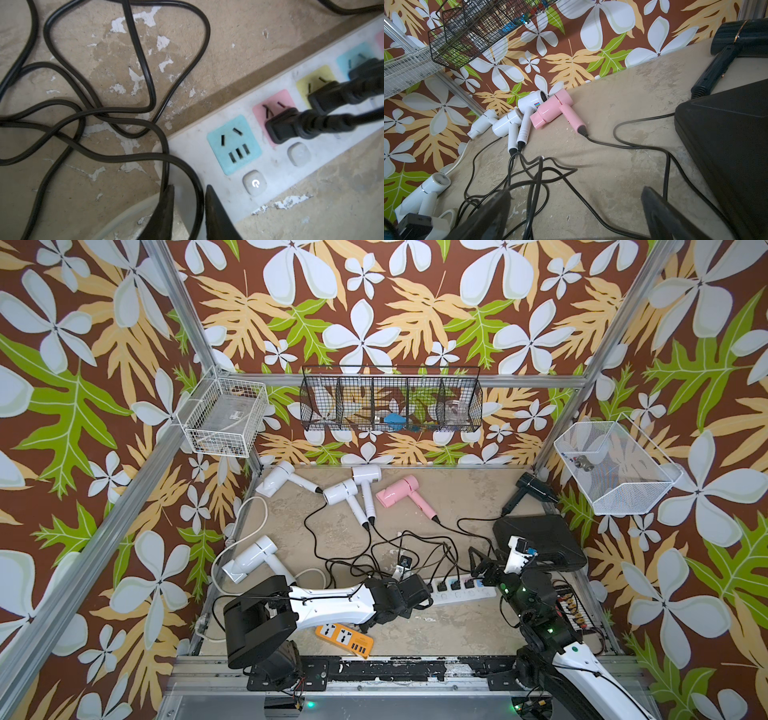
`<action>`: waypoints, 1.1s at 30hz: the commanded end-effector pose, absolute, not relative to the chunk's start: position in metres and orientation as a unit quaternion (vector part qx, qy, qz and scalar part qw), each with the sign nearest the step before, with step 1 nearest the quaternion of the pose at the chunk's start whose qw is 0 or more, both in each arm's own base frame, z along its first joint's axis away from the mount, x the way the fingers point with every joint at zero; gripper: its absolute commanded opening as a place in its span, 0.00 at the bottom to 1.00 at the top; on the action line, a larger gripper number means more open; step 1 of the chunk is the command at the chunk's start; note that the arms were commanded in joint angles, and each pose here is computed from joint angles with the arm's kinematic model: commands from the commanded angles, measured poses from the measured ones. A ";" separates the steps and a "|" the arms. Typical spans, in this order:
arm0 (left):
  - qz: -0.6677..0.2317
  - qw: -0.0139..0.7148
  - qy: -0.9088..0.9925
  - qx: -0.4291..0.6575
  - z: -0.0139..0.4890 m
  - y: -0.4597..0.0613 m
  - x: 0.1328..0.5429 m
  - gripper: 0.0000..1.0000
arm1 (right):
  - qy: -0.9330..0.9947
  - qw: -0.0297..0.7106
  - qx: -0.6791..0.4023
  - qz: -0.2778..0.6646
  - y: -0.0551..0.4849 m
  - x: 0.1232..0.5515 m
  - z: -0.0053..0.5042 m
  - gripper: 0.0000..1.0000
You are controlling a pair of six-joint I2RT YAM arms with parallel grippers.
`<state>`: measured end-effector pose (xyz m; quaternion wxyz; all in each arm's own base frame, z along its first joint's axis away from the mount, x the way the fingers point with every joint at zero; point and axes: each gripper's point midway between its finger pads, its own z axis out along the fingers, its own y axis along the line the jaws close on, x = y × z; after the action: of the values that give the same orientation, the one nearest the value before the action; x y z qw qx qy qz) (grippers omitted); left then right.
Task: Charge the blow dryers
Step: Pick up the plug from the center of the board.
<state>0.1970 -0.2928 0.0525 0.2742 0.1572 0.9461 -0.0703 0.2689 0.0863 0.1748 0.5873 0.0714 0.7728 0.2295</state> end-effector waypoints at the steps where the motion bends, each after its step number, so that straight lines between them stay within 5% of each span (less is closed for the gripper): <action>1: -0.096 0.270 0.944 0.165 0.053 -0.303 0.196 0.23 | 0.764 0.596 0.072 0.236 0.087 0.270 0.182 0.99; 11: -0.118 0.300 0.935 0.150 0.090 -0.301 0.205 0.00 | 0.764 0.595 0.072 0.237 0.087 0.270 0.181 0.99; 25: -0.227 0.374 0.894 0.101 0.200 -0.289 0.224 0.00 | 0.767 0.591 0.048 0.247 0.095 0.268 0.188 1.00; 33: -0.298 0.364 0.879 0.083 0.223 -0.278 0.239 0.00 | 0.802 0.536 0.019 0.263 0.114 0.270 0.182 1.00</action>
<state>0.2392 -0.2720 0.2160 0.3734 0.0688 0.8871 -0.2625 0.2729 0.1047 0.1889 0.5628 0.0388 0.7856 0.2542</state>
